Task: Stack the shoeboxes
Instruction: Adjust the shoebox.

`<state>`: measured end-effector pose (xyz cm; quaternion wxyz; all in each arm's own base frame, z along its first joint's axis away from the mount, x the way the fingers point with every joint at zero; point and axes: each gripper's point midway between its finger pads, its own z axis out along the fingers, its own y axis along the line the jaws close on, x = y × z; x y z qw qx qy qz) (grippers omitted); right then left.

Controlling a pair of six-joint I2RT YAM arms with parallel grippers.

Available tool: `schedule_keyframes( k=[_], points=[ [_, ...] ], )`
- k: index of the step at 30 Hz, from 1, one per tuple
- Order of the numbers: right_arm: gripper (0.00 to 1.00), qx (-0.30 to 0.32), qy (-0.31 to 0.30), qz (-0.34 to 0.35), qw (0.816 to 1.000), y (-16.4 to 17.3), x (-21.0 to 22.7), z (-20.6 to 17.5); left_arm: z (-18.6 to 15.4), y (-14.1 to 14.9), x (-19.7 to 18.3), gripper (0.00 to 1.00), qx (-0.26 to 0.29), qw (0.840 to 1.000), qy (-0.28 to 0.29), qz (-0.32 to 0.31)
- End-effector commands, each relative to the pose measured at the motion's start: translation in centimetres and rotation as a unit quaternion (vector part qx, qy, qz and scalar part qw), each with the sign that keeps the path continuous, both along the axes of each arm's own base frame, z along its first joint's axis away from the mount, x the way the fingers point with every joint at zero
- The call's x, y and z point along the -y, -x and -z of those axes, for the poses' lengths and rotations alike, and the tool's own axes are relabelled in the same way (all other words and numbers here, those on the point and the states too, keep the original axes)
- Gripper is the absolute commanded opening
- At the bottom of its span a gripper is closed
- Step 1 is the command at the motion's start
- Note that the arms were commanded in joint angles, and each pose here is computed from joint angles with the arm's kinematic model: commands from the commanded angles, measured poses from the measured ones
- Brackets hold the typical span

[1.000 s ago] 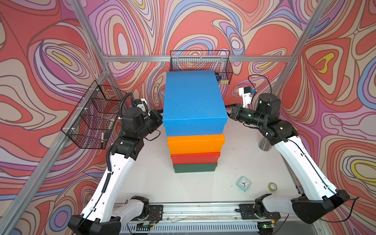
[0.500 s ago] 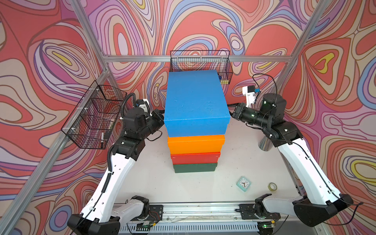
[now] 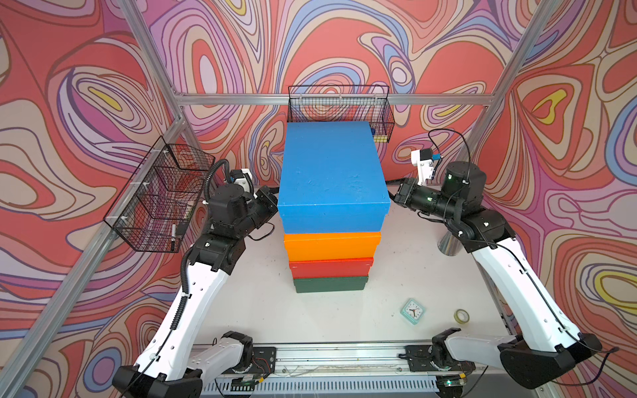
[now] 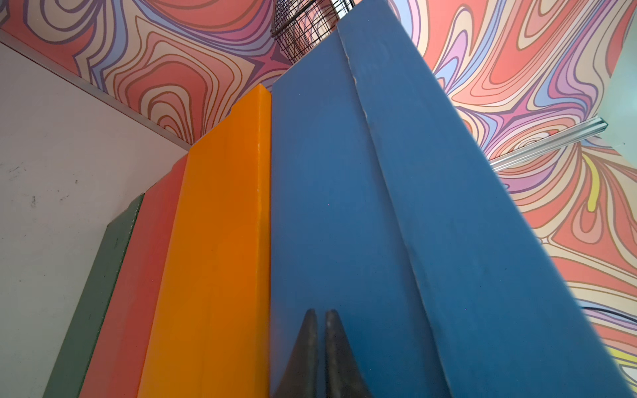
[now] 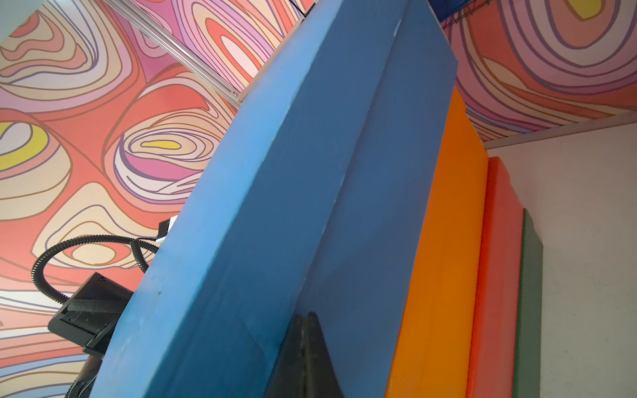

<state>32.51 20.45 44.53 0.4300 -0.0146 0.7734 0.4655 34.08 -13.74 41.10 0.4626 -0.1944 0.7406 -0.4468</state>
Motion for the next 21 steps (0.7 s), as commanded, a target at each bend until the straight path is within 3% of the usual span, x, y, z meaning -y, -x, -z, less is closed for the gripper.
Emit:
schedule_keyframes(
  k=[1,21],
  points=[
    [0.02,0.006,-0.013,-0.038,0.999,1.4,-1.1,-0.5,-1.6,1.3,1.0,0.10,0.025,0.999,0.010,0.027],
    [0.02,0.010,-0.021,-0.033,0.999,1.5,-0.9,-1.0,0.3,1.8,0.7,0.10,-0.003,1.000,-0.004,0.024]
  ],
)
